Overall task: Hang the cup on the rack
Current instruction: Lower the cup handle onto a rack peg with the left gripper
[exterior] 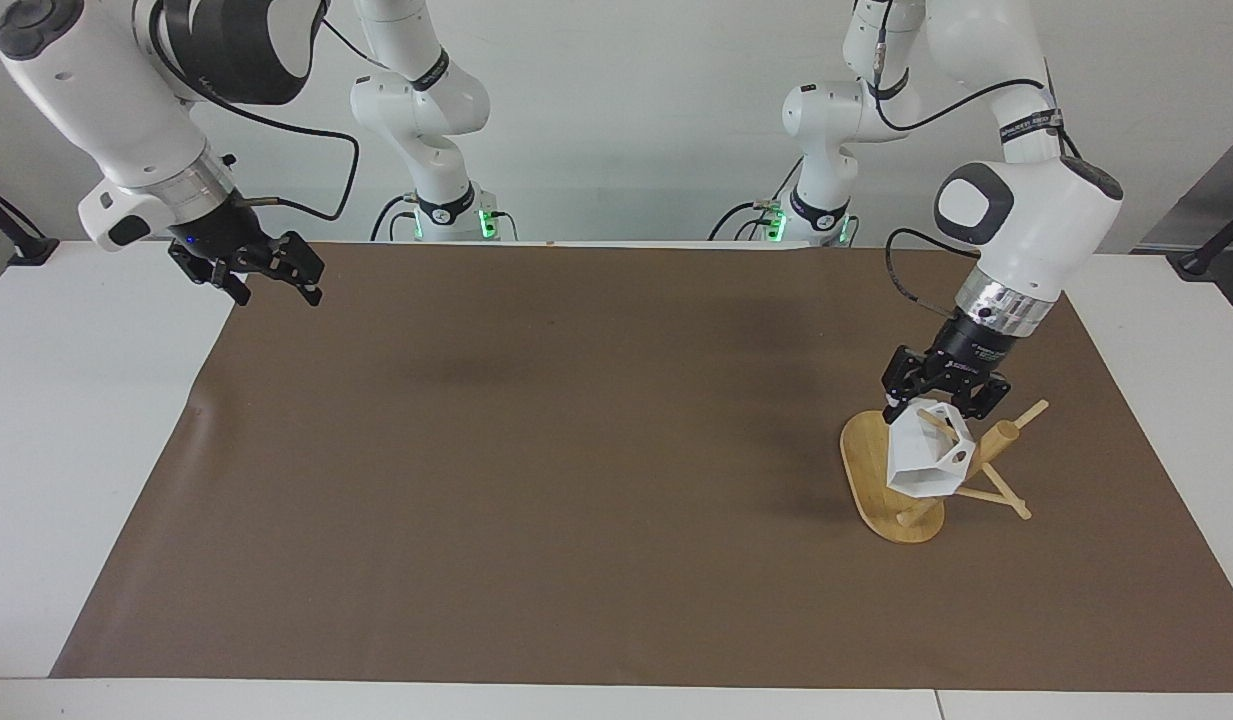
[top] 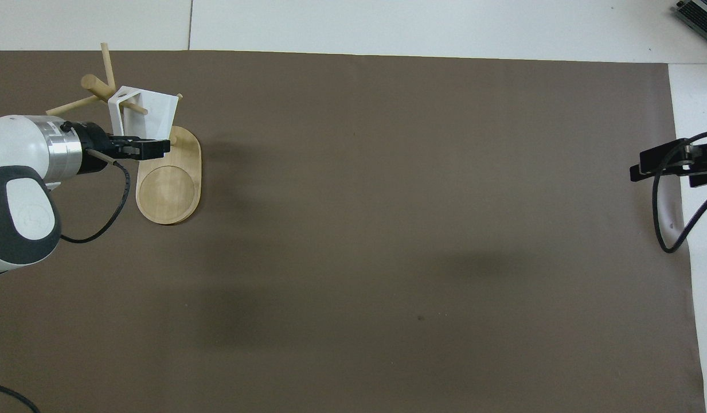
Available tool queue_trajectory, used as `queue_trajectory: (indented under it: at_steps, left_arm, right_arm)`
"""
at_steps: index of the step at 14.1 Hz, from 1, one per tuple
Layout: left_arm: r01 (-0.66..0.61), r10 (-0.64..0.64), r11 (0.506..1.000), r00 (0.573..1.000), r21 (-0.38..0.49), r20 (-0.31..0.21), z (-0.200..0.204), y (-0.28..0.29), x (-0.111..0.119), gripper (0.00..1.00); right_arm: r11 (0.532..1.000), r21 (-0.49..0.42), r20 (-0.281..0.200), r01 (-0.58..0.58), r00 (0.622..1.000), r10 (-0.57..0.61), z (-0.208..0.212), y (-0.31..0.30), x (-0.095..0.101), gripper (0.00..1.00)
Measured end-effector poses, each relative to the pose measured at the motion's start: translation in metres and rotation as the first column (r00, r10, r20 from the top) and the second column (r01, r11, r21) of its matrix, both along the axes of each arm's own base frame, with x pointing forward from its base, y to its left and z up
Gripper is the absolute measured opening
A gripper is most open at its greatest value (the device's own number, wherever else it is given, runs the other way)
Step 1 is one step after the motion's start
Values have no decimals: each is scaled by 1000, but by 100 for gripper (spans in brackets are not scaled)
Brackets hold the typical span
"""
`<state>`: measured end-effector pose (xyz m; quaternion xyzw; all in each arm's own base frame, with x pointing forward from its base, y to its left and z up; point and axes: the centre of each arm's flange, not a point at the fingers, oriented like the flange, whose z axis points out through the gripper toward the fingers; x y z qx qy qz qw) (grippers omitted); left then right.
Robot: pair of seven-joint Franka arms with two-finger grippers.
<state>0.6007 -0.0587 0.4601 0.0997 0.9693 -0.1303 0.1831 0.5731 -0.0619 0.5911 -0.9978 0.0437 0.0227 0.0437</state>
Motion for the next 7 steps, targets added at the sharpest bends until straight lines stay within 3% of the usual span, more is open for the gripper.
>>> queue_trajectory:
  at_steps: [3,6,7]
  left_arm:
    - [7,-7,1000,1000,9,5,2,0,0,80]
    - [36,-36,999,999,32,-6,8,0,-2,82]
    - [51,-50,998,999,40,-16,12,2,-3,88]
  right_arm:
    - [1000,-2,9,0,1000,0,-3,-1,-1,100]
    - [998,-51,52,-39,998,42,0,-6,2,100]
    - [997,-64,61,-53,997,57,1,-8,3,100]
